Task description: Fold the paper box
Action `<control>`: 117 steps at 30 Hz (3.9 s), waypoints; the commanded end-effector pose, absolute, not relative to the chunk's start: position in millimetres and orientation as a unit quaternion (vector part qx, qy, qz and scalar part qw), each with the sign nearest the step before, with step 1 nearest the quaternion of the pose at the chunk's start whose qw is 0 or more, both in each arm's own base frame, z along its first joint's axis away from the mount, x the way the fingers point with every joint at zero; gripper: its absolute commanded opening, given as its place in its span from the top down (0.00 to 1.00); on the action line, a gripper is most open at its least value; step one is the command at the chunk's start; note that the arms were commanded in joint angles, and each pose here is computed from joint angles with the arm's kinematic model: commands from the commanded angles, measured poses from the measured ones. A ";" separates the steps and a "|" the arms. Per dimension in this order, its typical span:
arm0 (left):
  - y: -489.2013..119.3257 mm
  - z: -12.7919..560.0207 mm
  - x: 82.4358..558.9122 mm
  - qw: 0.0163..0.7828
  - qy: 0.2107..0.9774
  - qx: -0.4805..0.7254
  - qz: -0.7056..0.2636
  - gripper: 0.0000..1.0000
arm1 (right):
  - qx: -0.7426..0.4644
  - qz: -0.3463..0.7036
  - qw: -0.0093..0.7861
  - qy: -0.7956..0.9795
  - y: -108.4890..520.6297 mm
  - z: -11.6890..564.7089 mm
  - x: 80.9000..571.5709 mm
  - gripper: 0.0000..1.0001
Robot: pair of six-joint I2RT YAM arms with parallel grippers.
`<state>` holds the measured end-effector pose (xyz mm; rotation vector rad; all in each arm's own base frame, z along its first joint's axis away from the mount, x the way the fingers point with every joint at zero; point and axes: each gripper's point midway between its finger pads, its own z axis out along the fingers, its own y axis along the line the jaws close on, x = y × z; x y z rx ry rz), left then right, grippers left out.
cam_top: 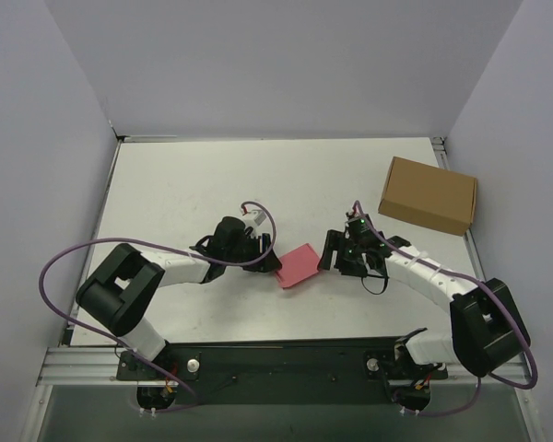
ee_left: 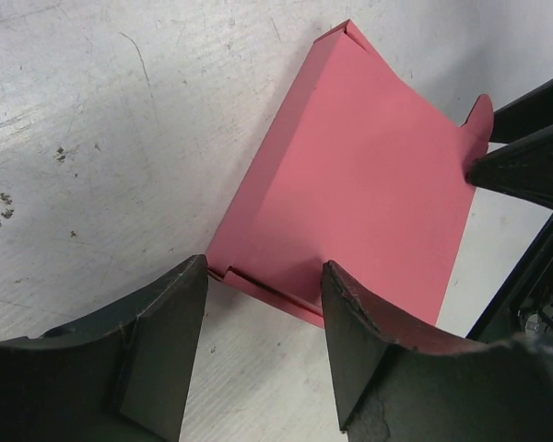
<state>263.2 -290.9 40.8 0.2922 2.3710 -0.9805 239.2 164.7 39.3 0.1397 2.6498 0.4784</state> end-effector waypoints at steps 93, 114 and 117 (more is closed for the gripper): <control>-321.7 41.4 238.8 0.279 0.821 -0.002 -0.498 0.28 | 0.080 0.263 0.049 0.960 177.8 -45.7 218.2 0.80; -335.1 62.6 218.4 0.259 0.805 0.038 -0.532 0.24 | 0.076 0.374 0.096 0.919 206.5 -22.7 226.0 1.00; -329.7 60.1 217.4 0.257 0.806 0.033 -0.533 0.22 | 0.067 0.393 0.105 0.911 210.4 -15.3 225.7 1.00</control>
